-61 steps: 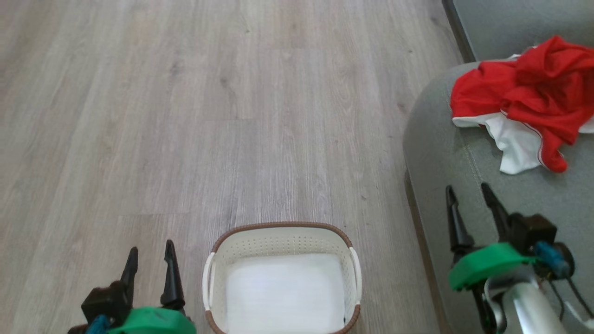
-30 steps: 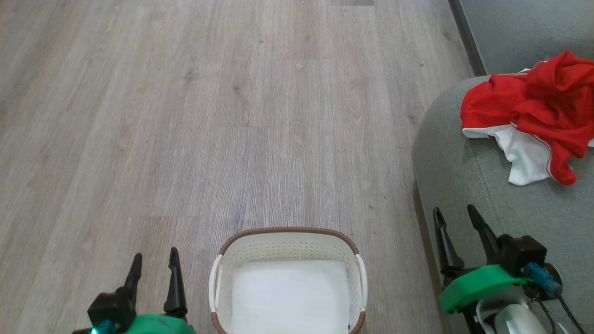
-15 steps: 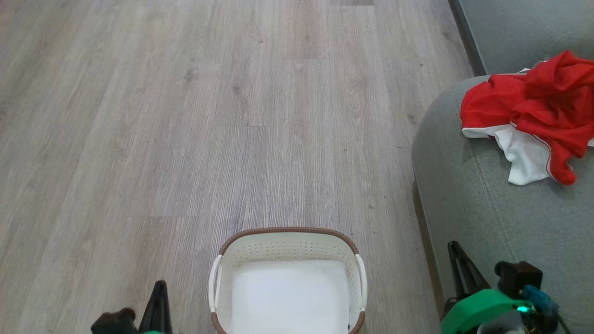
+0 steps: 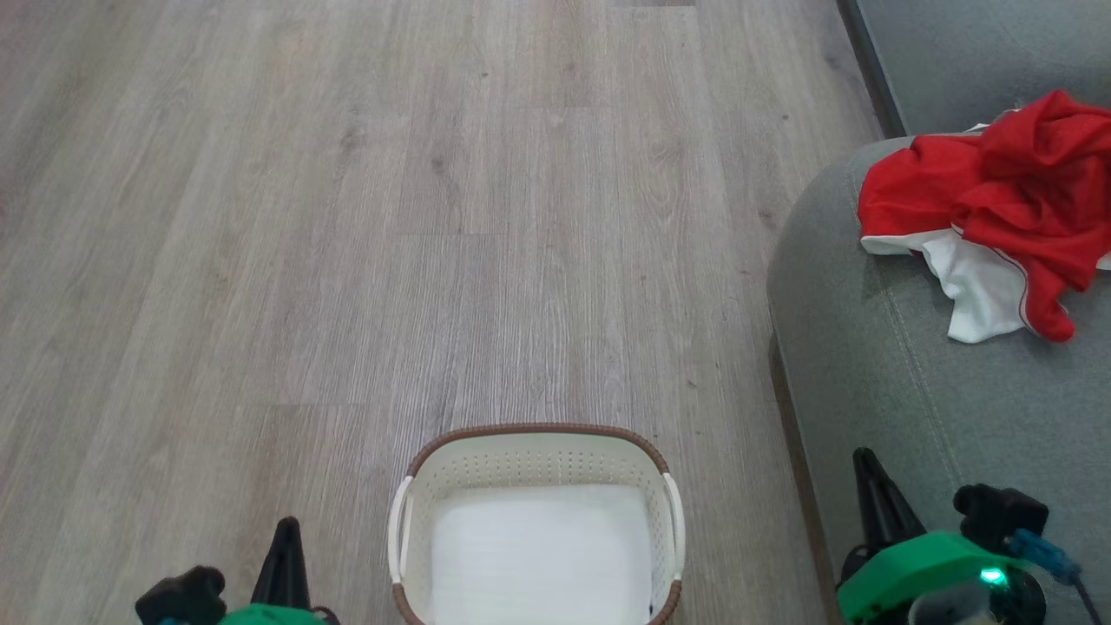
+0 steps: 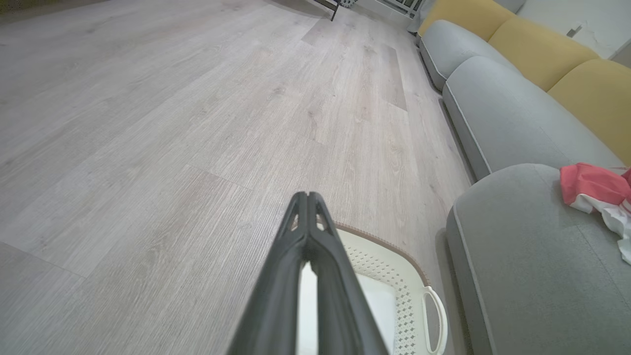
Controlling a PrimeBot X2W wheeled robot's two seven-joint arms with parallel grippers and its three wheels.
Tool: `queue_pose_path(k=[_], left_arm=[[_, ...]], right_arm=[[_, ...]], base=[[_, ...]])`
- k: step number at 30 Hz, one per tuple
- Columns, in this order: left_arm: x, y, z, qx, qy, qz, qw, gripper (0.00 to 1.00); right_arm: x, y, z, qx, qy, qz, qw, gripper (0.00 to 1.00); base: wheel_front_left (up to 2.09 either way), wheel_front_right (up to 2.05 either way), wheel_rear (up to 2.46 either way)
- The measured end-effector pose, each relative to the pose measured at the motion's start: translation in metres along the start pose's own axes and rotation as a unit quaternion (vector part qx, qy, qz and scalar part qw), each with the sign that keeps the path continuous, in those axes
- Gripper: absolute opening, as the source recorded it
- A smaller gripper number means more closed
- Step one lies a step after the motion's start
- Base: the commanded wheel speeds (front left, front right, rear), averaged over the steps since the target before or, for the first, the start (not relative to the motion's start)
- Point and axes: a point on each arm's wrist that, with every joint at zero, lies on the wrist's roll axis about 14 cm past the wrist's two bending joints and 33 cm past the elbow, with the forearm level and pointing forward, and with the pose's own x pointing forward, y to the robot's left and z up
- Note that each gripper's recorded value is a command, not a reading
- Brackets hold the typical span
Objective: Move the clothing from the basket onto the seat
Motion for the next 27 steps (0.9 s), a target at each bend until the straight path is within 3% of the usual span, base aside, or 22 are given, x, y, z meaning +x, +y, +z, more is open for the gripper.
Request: queue_pose_path(k=[27], left_arm=[[0.016,-0.003,0.008,-0.149,0.02,-0.006,0.989,0.0]], right_arm=[[0.005,-0.014,0.011,0.153,-0.01,-0.031,0.988,0.0]], base=[[0.0,0.0,0.0]])
